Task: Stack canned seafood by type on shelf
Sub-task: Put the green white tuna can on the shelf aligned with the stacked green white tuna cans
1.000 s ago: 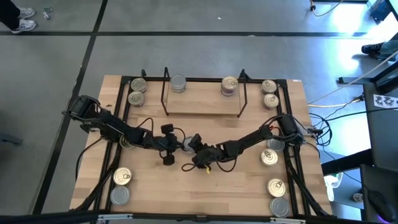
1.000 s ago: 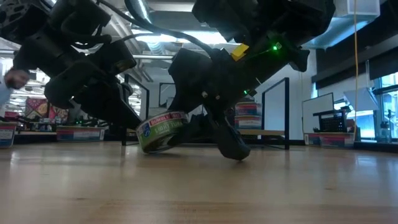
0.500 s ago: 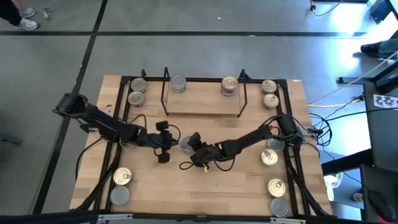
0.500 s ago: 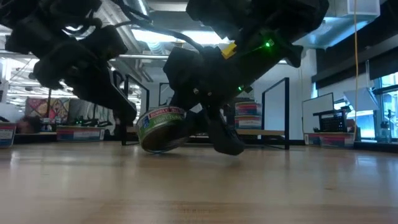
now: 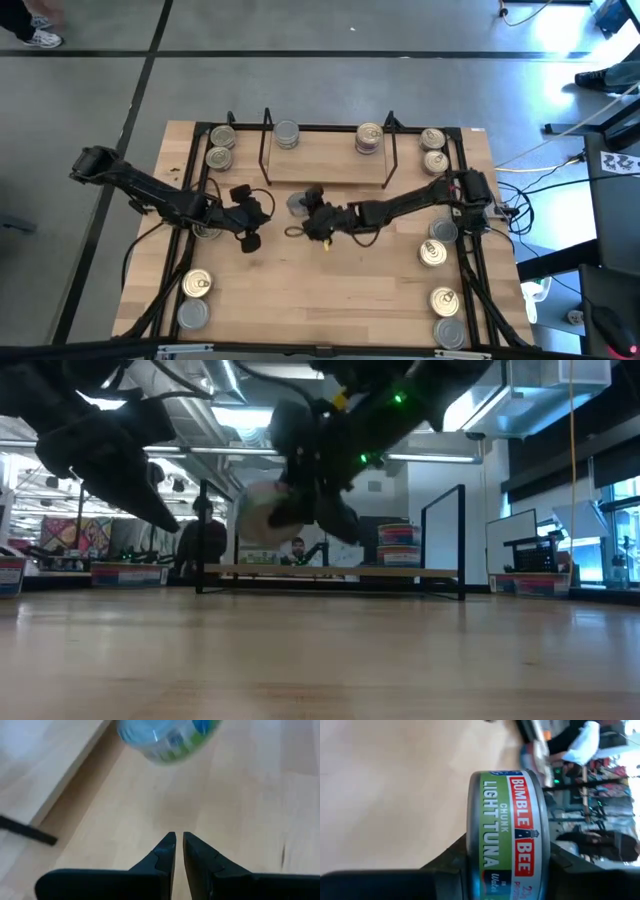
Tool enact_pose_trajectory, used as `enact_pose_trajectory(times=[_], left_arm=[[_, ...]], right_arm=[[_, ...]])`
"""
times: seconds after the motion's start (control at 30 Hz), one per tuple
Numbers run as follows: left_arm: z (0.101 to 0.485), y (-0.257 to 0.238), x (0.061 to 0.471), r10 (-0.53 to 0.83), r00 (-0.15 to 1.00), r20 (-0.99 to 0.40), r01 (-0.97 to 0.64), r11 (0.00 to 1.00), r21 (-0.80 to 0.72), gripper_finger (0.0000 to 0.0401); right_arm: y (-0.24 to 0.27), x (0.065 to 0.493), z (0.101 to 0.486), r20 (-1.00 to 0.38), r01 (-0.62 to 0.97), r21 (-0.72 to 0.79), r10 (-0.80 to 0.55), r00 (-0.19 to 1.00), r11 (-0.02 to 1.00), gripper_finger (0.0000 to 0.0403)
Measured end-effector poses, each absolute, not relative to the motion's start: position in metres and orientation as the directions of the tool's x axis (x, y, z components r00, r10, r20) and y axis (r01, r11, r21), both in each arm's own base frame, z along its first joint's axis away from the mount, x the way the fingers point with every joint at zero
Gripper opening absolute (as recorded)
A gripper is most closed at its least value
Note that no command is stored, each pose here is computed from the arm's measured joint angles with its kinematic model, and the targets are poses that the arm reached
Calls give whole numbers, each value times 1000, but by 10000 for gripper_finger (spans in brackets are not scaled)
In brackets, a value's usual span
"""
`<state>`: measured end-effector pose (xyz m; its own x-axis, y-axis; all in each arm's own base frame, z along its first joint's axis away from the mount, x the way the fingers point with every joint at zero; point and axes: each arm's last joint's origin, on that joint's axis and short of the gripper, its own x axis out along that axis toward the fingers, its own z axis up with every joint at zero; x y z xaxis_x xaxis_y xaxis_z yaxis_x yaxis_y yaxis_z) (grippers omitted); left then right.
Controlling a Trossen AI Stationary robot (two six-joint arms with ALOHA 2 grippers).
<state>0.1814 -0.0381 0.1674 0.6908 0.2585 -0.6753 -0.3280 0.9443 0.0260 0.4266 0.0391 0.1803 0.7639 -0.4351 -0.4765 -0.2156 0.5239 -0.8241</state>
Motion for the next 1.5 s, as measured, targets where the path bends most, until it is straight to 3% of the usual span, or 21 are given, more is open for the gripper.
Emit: enact_pose_trajectory(times=[0.33, 0.67, 0.93, 1.07, 1.37, 1.5], left_arm=[[167, -37, 178, 272, 676, -685, -360, 933, 15, 33], [168, -37, 178, 273, 677, -684, -324, 944, 56, 33], [165, -36, 175, 281, 649, -707, -320, 944, 81, 33], [165, -36, 175, 283, 643, -712, -323, 943, 83, 33], [165, -36, 175, 282, 643, -712, -322, 943, 83, 33], [165, -36, 175, 282, 643, -712, -322, 943, 83, 33]], right_arm=[[-36, 442, 202, -416, -34, -754, -436, 798, 656, 136], [-86, 449, 195, -350, 175, -549, -415, 840, 817, 147], [-92, 470, 179, -360, 156, -577, -421, 832, 802, 136], [-94, 484, 175, -382, 133, -605, -433, 816, 785, 151], [-100, 500, 165, -412, 74, -706, -493, 766, 705, 136], [-104, 500, 160, -416, 71, -708, -497, 761, 703, 160]])
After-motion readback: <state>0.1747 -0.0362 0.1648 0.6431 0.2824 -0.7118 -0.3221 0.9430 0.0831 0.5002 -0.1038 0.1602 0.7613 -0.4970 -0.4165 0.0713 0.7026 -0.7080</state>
